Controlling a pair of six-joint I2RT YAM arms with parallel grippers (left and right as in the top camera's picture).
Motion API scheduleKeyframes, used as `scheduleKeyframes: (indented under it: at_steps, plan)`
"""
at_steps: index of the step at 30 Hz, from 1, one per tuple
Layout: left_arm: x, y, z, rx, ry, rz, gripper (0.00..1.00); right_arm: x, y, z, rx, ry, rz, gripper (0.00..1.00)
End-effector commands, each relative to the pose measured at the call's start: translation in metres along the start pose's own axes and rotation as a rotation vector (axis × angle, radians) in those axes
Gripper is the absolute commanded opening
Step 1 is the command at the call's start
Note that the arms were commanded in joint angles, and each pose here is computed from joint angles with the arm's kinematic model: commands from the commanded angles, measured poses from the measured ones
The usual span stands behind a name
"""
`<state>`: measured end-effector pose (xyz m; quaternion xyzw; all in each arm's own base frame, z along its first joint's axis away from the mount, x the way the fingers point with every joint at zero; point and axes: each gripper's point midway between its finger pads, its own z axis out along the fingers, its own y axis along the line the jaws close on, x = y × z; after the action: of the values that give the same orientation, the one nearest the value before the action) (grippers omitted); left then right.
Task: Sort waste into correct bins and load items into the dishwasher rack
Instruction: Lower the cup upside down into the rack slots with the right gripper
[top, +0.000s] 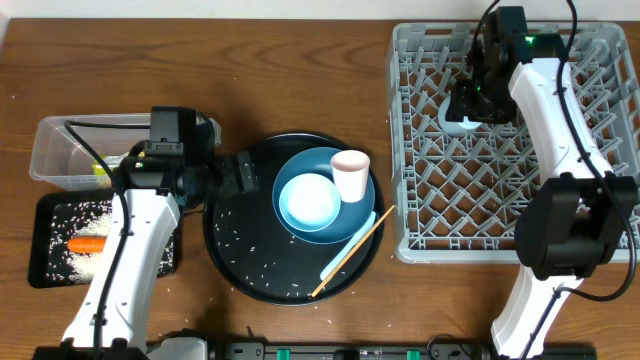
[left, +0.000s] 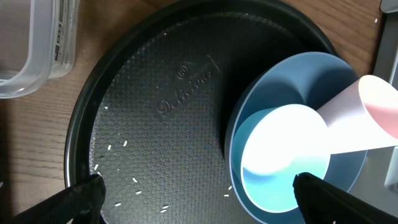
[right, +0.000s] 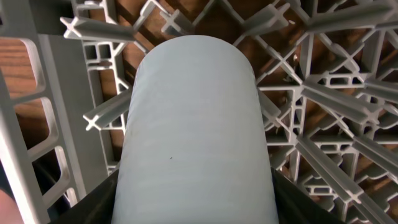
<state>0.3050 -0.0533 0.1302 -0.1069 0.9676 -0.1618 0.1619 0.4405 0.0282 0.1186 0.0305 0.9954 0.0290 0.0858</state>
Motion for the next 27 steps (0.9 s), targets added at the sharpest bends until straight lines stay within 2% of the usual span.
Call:
scheduleKeyframes:
  at_steps: [1,27]
  plan:
    - [0.0,0.004,0.0,-0.015,-0.001,0.005,0.98,-0.005,-0.006,-0.012,0.011,-0.025,-0.003,0.01]
    - [0.0,0.004,0.0,-0.015,-0.001,0.005,0.98,-0.001,-0.01,-0.035,0.032,-0.01,-0.002,0.01]
